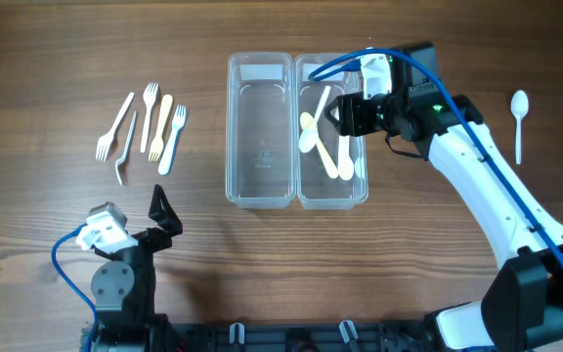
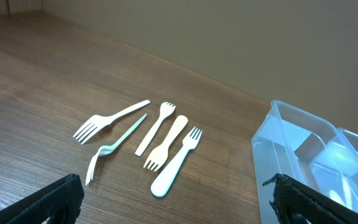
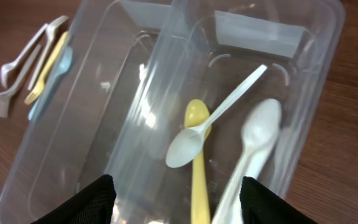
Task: Pack container
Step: 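Place the white spoon into the right container, then grasp the last white spoon with the right gripper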
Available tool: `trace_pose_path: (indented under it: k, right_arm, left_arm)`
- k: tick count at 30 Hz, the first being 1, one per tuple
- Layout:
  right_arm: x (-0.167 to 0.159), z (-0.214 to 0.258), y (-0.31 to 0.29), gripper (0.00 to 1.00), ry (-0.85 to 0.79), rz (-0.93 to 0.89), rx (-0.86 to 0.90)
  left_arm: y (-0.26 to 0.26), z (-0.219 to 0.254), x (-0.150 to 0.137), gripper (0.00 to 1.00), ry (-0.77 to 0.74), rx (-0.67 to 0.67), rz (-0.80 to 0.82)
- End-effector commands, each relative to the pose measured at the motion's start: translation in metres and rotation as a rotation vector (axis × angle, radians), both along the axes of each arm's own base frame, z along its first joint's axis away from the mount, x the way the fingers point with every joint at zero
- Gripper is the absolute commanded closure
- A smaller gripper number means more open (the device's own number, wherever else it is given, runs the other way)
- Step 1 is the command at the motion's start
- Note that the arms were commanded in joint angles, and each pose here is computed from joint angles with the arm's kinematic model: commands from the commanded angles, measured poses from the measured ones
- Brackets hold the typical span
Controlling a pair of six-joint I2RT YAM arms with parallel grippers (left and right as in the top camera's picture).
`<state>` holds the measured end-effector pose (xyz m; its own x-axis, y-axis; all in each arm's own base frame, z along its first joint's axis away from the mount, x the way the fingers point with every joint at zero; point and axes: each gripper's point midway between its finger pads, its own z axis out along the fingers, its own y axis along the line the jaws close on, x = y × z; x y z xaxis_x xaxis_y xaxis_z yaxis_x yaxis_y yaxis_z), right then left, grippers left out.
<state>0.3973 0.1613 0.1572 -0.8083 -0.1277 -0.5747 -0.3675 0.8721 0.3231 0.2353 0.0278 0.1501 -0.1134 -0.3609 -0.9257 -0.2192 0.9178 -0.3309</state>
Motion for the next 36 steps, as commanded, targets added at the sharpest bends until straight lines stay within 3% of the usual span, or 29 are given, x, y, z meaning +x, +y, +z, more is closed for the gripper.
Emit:
trace_pose_path:
  k: [1,5,10,11,13,15,18,22,26,31,36]
  right_arm:
    - [0.014,-0.008,-0.065,0.36,-0.010,-0.196,-0.159]
    - [0.019,-0.008,-0.171,0.36,-0.006,-0.451,-0.331]
    - [-0.001,-0.004,-0.307,0.35,0.012,-0.747,-0.370]
    - [-0.005,-0.001,-0.327,0.27,0.002,-0.793,-0.372]
    - [-0.011,0.009,-0.368,0.01,-0.045,-0.898,-0.375]
    - [-0.017,0.012,-0.386,0.00,-0.061,-0.940,-0.371]
    - [-0.015,0.014,-0.395,0.04,-0.099,-0.885,-0.336]
    - [0.006,0.009,-0.404,0.06,-0.179,-0.743,-0.437]
    - [0.017,-0.028,-0.411,0.04,-0.144,-0.657,-0.487]
    - [0.030,-0.100,-0.399,0.04,-0.058,-0.584,-0.379]
    - [0.037,-0.130,-0.397,0.07,-0.046,-0.562,-0.339]
  left_arm:
    - [0.003,-0.001,0.000,0.00,0.000,0.017,0.014]
    - [0.003,-0.001,0.000,0.00,0.000,0.017,0.014]
    - [0.003,-0.001,0.000,0.00,0.000,0.017,0.014]
    - [0.003,-0.001,0.000,0.00,0.000,0.017,0.014]
    - [0.003,-0.001,0.000,0.00,0.000,0.017,0.014]
    - [0.003,-0.001,0.000,0.00,0.000,0.017,0.014]
    - [0.003,-0.001,0.000,0.00,0.000,0.017,0.014]
    - [0.003,-0.001,0.000,0.00,0.000,0.017,0.014]
    - [0.003,-0.001,0.000,0.00,0.000,0.017,0.014]
    - [0.003,-0.001,0.000,0.00,0.000,0.017,0.014]
    - [0.003,-0.001,0.000,0.00,0.000,0.017,0.014]
